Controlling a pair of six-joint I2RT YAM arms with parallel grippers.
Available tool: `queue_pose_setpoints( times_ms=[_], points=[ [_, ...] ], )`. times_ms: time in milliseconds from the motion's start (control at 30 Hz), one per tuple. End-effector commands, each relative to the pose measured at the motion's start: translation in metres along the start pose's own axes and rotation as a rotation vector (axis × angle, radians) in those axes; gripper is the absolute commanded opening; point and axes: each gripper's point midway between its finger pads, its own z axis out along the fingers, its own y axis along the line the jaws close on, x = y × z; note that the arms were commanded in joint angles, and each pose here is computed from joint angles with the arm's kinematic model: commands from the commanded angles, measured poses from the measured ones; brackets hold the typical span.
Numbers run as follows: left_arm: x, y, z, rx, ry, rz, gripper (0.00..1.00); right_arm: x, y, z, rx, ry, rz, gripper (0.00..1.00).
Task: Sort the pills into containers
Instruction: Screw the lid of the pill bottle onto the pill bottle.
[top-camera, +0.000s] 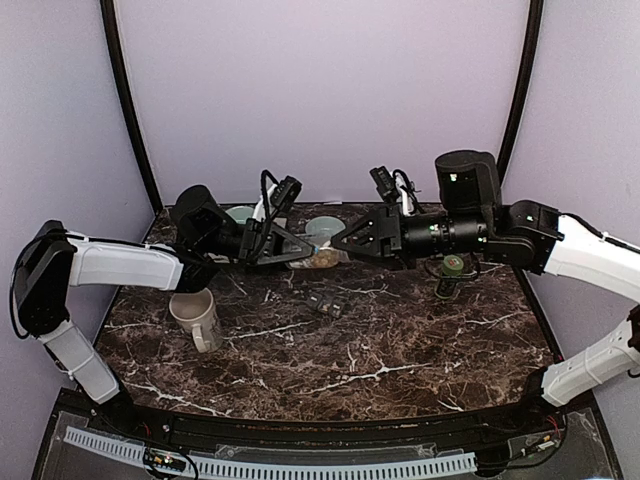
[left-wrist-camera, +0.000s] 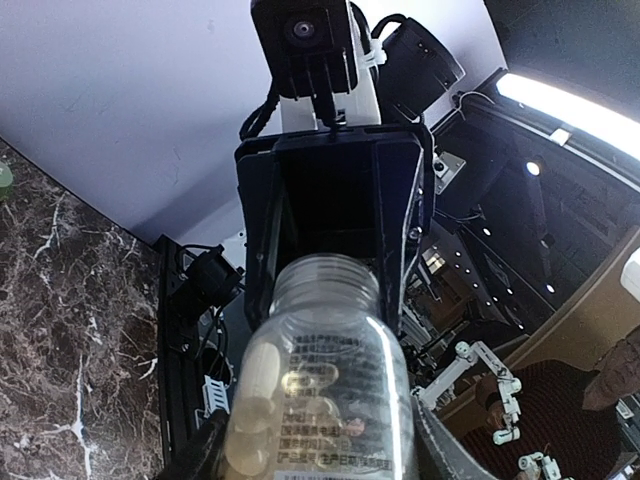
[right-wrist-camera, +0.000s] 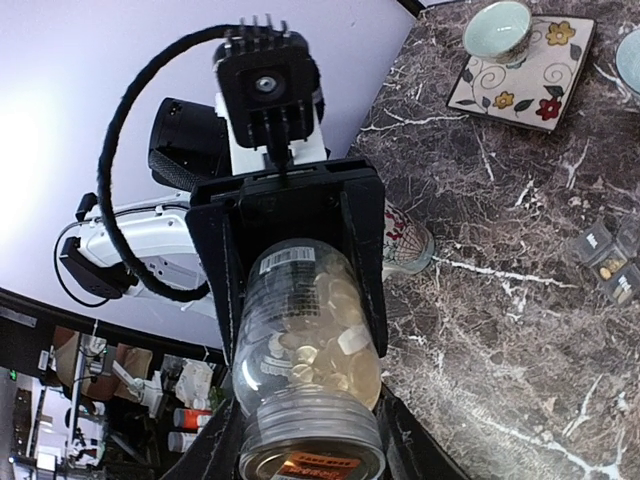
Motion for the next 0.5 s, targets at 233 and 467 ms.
queue_pose_setpoints(
  times_ms=[233,467],
  points=[
    [-0.026,-0.028,0.012,-0.181,-0.085,0.312,0.0,-0.008,0.012,0.024,-0.123,0.04,0.222,0.28],
    [-0.031,-0.027,0.011,-0.304,-0.091,0.432,0.0,-0.003,0.011,0.027,-0.163,0.084,0.32,0.27]
  ],
)
